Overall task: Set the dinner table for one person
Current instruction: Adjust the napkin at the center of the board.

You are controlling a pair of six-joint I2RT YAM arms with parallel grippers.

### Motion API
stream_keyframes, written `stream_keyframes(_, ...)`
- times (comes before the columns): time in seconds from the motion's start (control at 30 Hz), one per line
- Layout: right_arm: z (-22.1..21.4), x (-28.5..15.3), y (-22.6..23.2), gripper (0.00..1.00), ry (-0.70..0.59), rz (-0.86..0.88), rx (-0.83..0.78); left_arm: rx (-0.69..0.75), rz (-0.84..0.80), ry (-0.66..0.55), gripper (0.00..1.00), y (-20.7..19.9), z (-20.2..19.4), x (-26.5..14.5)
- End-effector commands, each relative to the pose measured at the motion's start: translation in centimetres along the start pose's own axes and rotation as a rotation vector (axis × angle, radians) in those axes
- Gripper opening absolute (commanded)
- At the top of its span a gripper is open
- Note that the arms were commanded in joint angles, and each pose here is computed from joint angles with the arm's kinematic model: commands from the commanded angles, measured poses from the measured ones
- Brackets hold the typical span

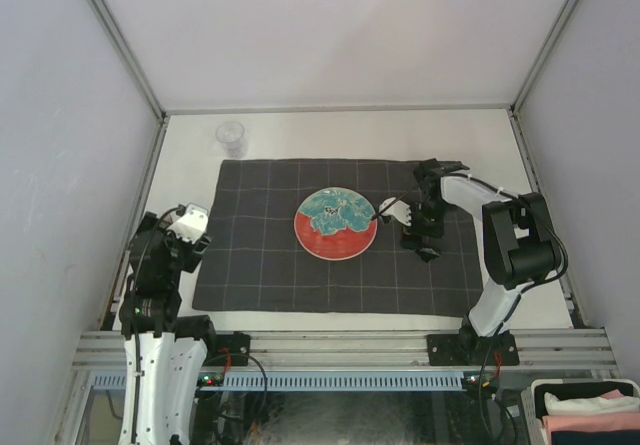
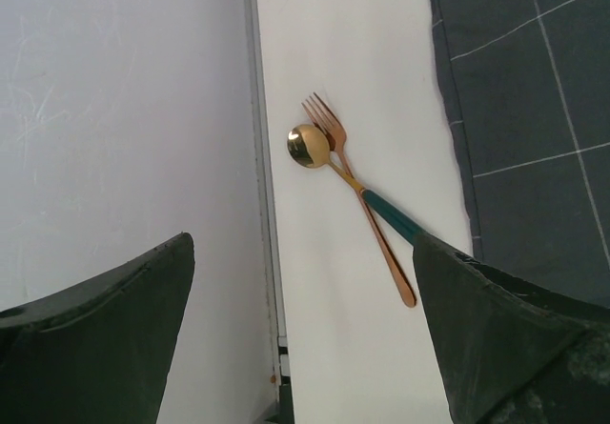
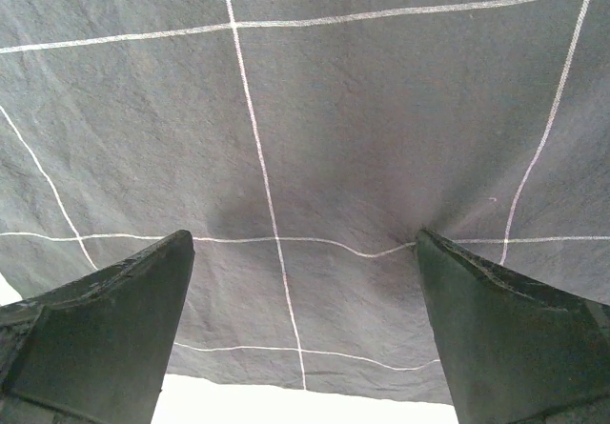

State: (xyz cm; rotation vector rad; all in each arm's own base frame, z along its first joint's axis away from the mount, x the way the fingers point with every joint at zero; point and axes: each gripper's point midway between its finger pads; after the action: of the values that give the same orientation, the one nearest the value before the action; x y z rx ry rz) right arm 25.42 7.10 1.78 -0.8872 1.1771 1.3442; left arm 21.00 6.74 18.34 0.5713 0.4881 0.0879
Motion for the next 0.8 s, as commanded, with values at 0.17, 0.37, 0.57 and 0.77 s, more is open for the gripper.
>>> stream_keyframes(0.17, -2.5, 1.6, 1.1, 1.0, 0.049, 0.096, 0.057, 0.003, 0.081, -0.032, 1.0, 1.7, 0.4, -2.1)
stream_keyframes(0.37, -2.3, 1.2, 0.3, 1.0, 0.052, 0.098, 0.048, -0.019, 0.083, -0.027, 1.0, 1.6, 0.2, -2.2)
stream_keyframes(0.57, -1.9, 0.9, -0.8, 1.0, 0.056, 0.097, 0.043, -0.02, 0.088, -0.019, 1.0, 1.7, 0.0, -2.3)
stream_keyframes(0.77, -2.0, 1.3, -1.1, 1.0, 0.063, 0.106, 0.039, -0.016, 0.1, -0.016, 1.0, 1.9, -0.1, -2.4)
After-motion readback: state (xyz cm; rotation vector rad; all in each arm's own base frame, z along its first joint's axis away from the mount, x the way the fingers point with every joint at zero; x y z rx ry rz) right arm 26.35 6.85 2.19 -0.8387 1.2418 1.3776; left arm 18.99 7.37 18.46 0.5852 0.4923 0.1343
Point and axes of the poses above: each gripper's point midway between its finger pads, its own x axis out along the fingers, its own y axis along the line the jaws close on, z = x × y, and after that the axes turned 5 degrees about -x, right-handed
